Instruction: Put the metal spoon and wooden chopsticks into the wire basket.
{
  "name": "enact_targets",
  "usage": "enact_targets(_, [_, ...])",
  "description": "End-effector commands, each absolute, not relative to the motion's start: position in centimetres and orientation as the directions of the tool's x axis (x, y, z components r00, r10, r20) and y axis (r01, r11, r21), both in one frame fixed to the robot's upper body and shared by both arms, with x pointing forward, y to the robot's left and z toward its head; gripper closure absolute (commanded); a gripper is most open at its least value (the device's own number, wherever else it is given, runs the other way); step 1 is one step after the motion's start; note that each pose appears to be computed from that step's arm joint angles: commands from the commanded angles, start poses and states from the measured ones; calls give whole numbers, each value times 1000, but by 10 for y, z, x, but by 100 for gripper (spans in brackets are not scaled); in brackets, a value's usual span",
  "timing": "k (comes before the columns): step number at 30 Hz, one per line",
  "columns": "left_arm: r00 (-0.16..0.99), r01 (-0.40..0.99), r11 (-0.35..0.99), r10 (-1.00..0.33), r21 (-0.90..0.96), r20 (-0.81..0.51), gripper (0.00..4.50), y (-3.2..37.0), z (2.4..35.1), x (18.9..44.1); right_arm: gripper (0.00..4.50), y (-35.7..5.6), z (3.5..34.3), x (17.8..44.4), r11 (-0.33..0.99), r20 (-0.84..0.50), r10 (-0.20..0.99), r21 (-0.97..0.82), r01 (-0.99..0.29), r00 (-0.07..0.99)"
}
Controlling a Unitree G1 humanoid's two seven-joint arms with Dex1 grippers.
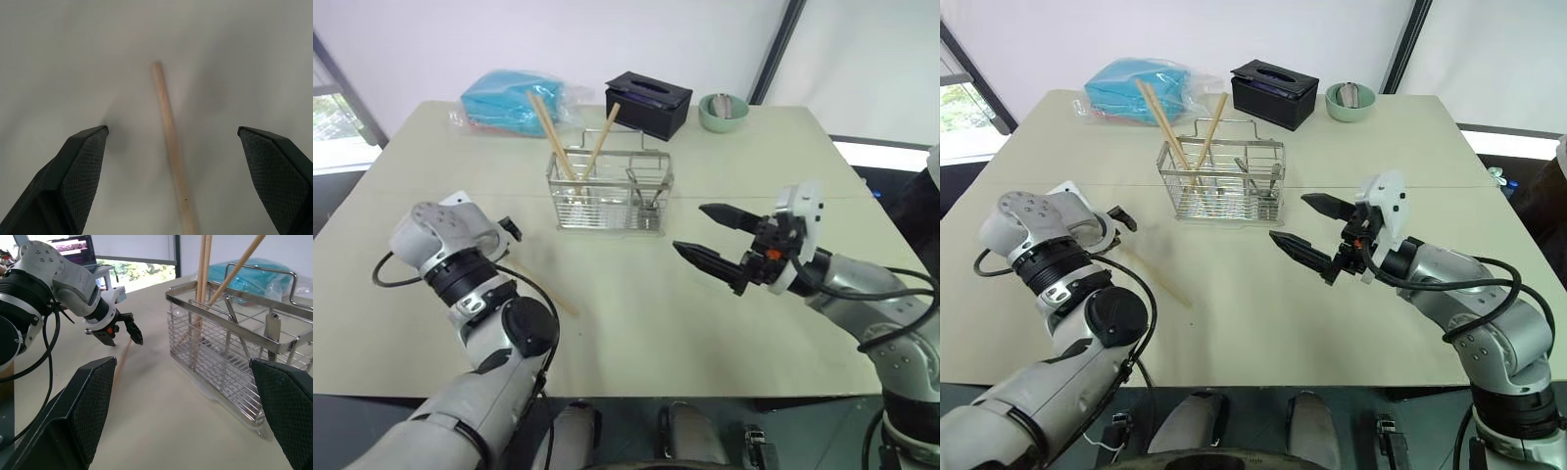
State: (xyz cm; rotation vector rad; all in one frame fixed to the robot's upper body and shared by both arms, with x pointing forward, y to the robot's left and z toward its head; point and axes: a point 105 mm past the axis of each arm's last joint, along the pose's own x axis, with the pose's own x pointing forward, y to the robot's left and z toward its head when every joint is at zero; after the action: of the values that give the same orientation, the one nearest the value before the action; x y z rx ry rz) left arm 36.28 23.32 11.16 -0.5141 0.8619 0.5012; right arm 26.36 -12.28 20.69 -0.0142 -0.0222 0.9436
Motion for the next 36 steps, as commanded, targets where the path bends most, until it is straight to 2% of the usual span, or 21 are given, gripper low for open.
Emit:
enact_targets(1, [569,-566,793,178,-226,-803,93,225,111,372,0,-122,216,254,576,40,818,-54,-816,574])
enact_targets(8, [582,-586,772,189,-247,-791,444,229,115,377,0,-125,214,249,559,10,829,-64,-827,560])
enact_targets(16, [599,-613,739,203,-280,-775,444,239,118,378,0,-129,213,248,520,-23,852,-72,-851,522])
enact_targets(25, [685,-637,690,301,-344,-664,444,279,152,382,0,-130,213,252,505,-26,861,-71,-860,508])
enact_targets(32, [786,-603,706,449,-371,-424,444,328,214,392,0,-126,216,255,472,-20,880,-82,-878,475])
enact_targets(36, [860,-506,758,478,-411,-178,444,345,272,401,0,-127,220,259,473,-11,879,-101,-875,477])
